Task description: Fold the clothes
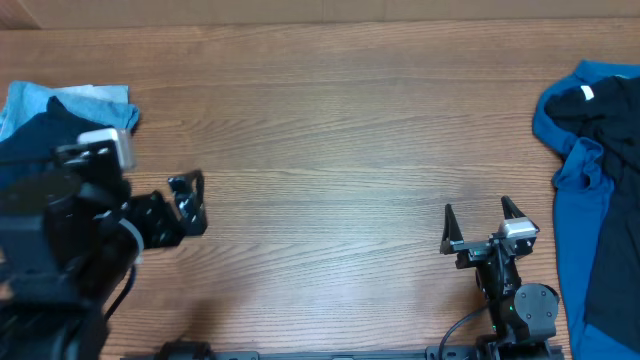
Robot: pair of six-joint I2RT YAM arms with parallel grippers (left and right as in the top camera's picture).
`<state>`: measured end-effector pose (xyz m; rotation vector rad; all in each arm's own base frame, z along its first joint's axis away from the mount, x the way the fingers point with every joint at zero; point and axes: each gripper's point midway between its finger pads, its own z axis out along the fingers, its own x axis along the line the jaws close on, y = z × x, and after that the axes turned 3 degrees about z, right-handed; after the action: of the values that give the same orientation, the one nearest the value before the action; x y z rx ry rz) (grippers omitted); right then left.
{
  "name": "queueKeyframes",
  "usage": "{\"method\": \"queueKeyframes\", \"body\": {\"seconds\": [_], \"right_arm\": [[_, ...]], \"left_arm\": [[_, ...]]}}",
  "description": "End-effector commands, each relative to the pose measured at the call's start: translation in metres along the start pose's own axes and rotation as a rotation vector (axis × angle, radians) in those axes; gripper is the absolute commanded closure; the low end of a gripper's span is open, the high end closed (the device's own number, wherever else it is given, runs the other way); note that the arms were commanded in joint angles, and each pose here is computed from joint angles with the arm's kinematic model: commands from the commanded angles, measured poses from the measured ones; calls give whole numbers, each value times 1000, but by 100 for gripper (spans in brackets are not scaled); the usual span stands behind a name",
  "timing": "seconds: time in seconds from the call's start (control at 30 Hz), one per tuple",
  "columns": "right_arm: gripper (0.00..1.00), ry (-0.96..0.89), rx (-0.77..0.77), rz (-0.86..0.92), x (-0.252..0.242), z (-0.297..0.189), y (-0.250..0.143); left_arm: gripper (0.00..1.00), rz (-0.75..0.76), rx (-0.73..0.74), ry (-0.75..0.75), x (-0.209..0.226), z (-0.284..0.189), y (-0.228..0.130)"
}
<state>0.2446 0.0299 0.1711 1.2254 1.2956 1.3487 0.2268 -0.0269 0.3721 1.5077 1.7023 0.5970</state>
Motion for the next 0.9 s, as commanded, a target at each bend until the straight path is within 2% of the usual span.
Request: {"method": "queueKeyframes", "body": {"seconds": [0.0, 0.13, 0.37, 0.53, 0.87], "right_arm": [[0, -9, -5, 4, -2, 0, -1], [0, -9, -5, 4, -2, 0, -1], [0, -9, -5, 4, -2, 0, -1], [0, -9, -5, 4, -2, 0, -1], [0, -9, -5, 4, -2, 0, -1]], "left_arm": [[0, 16, -43, 1, 11, 40, -20], [0, 18, -134, -30, 23, 98, -53], [0, -19, -324, -81, 40, 150, -101], [0, -20, -424, -46, 56, 161, -124], [0, -40, -448, 45, 81, 168, -154]]}}
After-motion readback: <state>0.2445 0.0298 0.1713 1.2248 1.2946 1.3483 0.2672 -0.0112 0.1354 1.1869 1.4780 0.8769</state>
